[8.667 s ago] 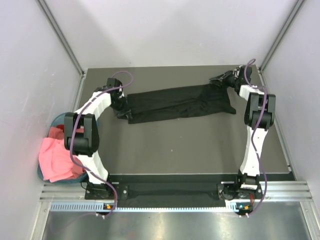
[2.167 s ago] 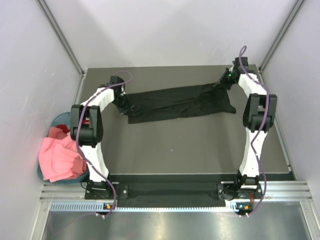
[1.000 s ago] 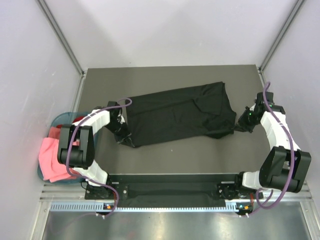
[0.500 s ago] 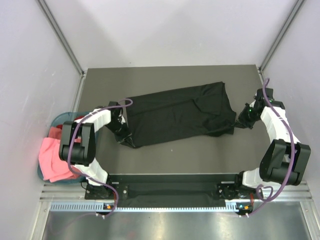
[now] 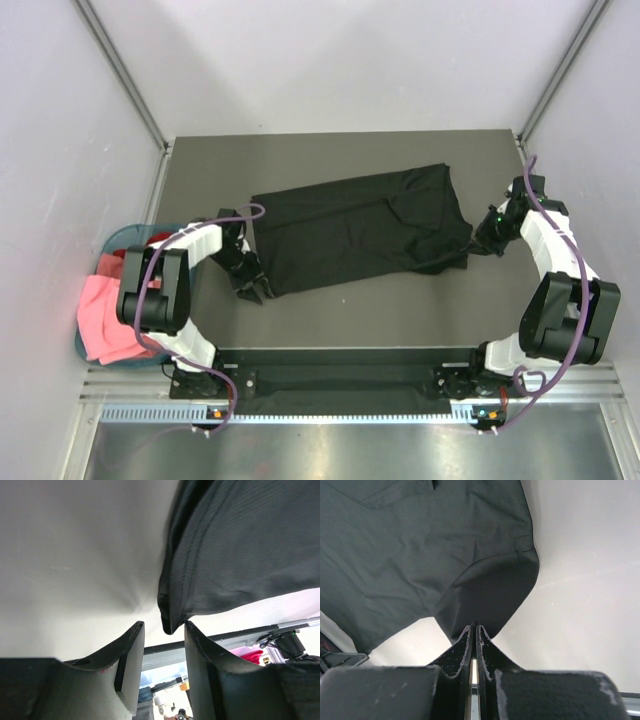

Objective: Fold and stack the t-shirts
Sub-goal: Fold the tshirt

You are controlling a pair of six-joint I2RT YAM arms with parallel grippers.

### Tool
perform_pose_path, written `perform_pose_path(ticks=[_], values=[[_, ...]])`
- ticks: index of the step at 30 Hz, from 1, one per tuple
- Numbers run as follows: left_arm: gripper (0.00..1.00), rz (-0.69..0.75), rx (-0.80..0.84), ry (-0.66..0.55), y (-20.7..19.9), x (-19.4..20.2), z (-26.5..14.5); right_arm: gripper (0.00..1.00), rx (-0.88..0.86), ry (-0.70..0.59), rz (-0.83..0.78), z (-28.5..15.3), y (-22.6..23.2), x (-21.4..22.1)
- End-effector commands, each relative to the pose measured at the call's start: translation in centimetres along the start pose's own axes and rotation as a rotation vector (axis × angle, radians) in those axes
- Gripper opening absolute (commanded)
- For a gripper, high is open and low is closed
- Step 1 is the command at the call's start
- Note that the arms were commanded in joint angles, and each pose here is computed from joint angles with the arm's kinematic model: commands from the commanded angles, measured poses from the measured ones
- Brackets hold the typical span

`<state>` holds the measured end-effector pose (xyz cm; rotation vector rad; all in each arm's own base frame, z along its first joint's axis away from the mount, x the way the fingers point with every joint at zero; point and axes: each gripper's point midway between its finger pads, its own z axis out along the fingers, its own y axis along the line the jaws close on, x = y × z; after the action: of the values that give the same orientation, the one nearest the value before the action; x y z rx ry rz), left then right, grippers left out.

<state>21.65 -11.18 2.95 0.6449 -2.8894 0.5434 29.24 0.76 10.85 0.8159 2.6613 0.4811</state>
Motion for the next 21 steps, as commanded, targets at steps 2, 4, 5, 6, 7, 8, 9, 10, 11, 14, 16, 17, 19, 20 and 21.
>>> perform_pose_path(ticks=[2, 4, 5, 6, 7, 8, 9, 10, 11, 14, 16, 17, 19, 20, 21], values=[[0.43, -0.008, -0.002, 0.0, 0.2, 0.5, 0.6, 0.0, -0.045, -0.06, -0.032, -0.8, 1.1, -2.0], [0.42, -0.019, -0.031, -0.024, 0.8, 0.1, 0.9, 0.0, -0.05, -0.051, -0.033, -0.7, 1.1, -1.8], [0.41, -0.02, -0.034, -0.036, 0.8, -0.1, 0.9, 0.0, -0.051, -0.05, -0.033, -0.7, 1.1, -1.8], [0.41, -0.022, -0.039, -0.051, 0.9, -0.4, 0.9, 0.0, -0.052, -0.05, -0.033, -0.7, 1.1, -1.7], [0.41, -0.019, -0.031, -0.067, 0.6, -0.9, 0.8, 0.0, -0.052, -0.049, -0.033, -0.7, 1.0, -1.6], [0.41, -0.019, -0.023, -0.078, 0.3, -1.2, 0.7, 0.0, -0.055, -0.049, -0.033, -0.6, 1.1, -1.6], [0.41, -0.022, -0.018, -0.083, 0.1, -1.4, 0.7, 0.0, -0.056, -0.046, -0.036, -0.5, 1.1, -1.6], [0.41, -0.02, -0.01, -0.092, -0.1, -1.6, 0.7, 0.0, -0.058, -0.047, -0.034, -0.6, 1.1, -1.6], [0.4, -0.02, -0.008, -0.094, -0.1, -1.8, 0.8, 0.0, -0.06, -0.048, -0.034, -0.6, 1.1, -1.6], [0.38, -0.021, 0.004, -0.091, -0.4, -2.0, 1.2, 0.0, -0.064, -0.053, -0.036, -0.6, 1.2, -1.7], [0.35, -0.017, 0.02, -0.087, -0.6, -2.1, 1.3, 0.0, -0.064, -0.051, -0.036, -0.6, 1.3, -1.7], [0.31, -0.015, 0.033, -0.079, -0.9, -2.0, 1.3, 0.0, -0.064, -0.049, -0.035, -0.6, 1.2, -1.7], [0.16, -0.014, 0.038, -0.071, -1.0, -1.9, 1.4, 0.0, -0.065, -0.051, -0.036, -0.6, 1.3, -1.7], [0.12, -0.01, 0.04, -0.071, -1.0, -1.9, 1.3, 0.0, -0.064, -0.057, -0.038, -0.7, 1.3, -1.8], [0.05, -0.01, 0.036, -0.064, -0.9, -1.6, 1.2, 0.0, -0.064, -0.064, -0.041, -0.9, 1.4, -2.0]])
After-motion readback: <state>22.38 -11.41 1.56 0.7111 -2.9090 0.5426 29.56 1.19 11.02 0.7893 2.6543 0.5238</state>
